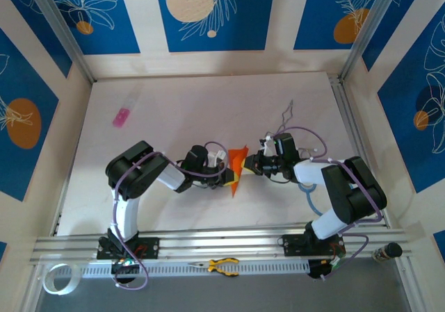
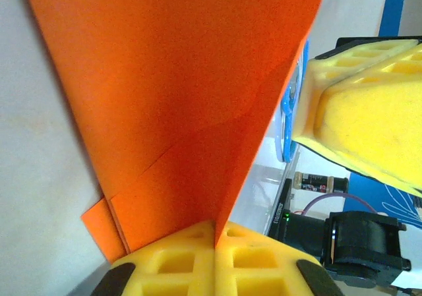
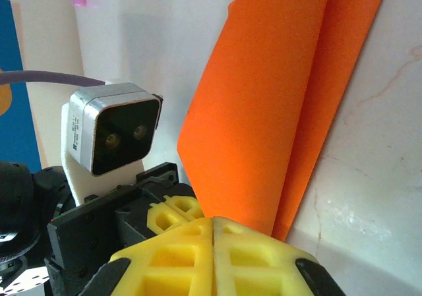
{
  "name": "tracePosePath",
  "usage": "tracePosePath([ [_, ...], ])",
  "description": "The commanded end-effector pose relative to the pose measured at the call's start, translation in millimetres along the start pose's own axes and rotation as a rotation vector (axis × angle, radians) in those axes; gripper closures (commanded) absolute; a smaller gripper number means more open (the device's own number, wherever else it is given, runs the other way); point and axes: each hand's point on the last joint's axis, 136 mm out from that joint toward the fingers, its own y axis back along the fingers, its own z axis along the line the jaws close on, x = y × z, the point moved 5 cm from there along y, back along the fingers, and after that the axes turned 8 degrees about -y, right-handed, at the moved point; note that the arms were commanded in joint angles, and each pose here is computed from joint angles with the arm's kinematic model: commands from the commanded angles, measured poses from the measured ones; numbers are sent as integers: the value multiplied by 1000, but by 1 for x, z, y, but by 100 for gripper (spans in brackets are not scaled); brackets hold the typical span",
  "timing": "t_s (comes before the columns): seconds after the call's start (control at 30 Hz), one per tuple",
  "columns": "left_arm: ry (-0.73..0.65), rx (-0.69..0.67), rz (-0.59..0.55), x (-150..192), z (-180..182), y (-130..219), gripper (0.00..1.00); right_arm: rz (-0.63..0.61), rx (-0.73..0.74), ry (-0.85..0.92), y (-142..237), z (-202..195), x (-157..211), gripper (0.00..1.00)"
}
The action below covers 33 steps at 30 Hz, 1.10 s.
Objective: Fold a paper plane with a square sheet of paper (pick it up from the middle)
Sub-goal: Fold the wing for the fifth time at the center of the table.
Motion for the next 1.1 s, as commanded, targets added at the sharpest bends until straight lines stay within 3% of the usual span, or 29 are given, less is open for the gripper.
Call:
tracePosePath([
  [0.0, 16, -28, -20, 0, 8, 6, 100, 2, -25, 0, 3, 1, 0, 92],
  [0.5, 34, -3, -31, -2, 10, 8, 100, 93, -77, 32, -14, 12, 2, 93],
  [1.07, 80, -9, -19, 2, 18, 8, 100, 93, -40, 25, -29, 7, -7, 94],
])
